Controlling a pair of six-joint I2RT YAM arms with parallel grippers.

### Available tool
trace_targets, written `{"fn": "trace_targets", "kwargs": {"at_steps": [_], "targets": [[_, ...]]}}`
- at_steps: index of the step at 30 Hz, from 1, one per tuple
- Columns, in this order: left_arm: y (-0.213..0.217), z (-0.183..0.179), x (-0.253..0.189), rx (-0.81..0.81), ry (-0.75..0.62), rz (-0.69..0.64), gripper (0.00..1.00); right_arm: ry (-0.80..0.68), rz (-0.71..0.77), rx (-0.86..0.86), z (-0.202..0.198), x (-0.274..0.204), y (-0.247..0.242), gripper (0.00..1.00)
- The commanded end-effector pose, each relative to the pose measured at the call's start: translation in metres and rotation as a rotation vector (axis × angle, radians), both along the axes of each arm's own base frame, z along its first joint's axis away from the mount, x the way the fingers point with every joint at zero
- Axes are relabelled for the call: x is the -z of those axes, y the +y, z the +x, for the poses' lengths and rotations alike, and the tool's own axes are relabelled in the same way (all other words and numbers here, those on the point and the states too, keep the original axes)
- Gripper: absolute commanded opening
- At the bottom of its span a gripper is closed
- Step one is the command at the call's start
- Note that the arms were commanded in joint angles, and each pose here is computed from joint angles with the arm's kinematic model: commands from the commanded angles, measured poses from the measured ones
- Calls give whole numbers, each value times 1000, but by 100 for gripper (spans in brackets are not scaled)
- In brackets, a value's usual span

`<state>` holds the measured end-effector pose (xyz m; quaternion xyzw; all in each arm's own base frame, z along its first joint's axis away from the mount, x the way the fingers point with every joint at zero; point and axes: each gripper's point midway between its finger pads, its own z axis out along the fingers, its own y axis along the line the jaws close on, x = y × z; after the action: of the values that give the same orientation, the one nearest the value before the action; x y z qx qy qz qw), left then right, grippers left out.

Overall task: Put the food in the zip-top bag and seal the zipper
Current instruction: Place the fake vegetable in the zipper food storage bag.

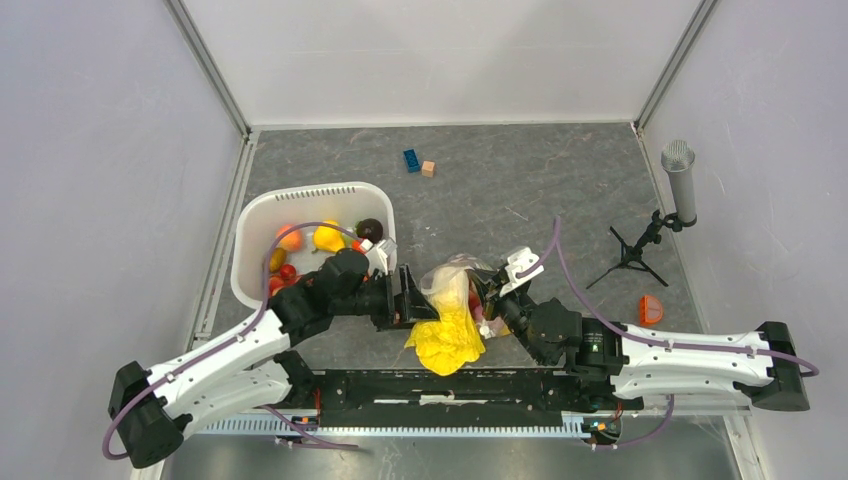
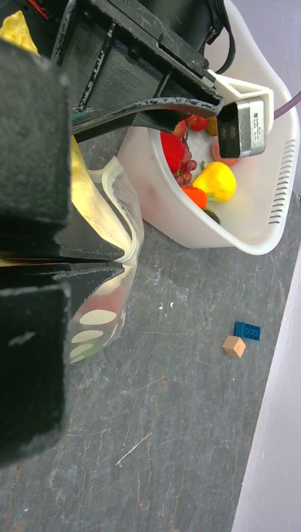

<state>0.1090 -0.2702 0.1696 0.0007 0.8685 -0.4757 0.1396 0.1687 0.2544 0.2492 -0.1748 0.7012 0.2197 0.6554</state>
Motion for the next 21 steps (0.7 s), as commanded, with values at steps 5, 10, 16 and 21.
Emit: {"fn": "trace_targets", "kwargs": {"at_steps": [5,10,16,21], "targets": [[-12,-10,-8,86,-13,-48,78,-3,93,7,0,-21,0,1],[-17,-11,-14,81,-14,-92,44,1,84,9,1,-17,1,1],[-19,-6,-35,50,-45,-136,9,4,77,15,1,-14,1,1],[-23,11,-77,-50,-84,-246,2,6,51,6,1,-8,3,1]]}}
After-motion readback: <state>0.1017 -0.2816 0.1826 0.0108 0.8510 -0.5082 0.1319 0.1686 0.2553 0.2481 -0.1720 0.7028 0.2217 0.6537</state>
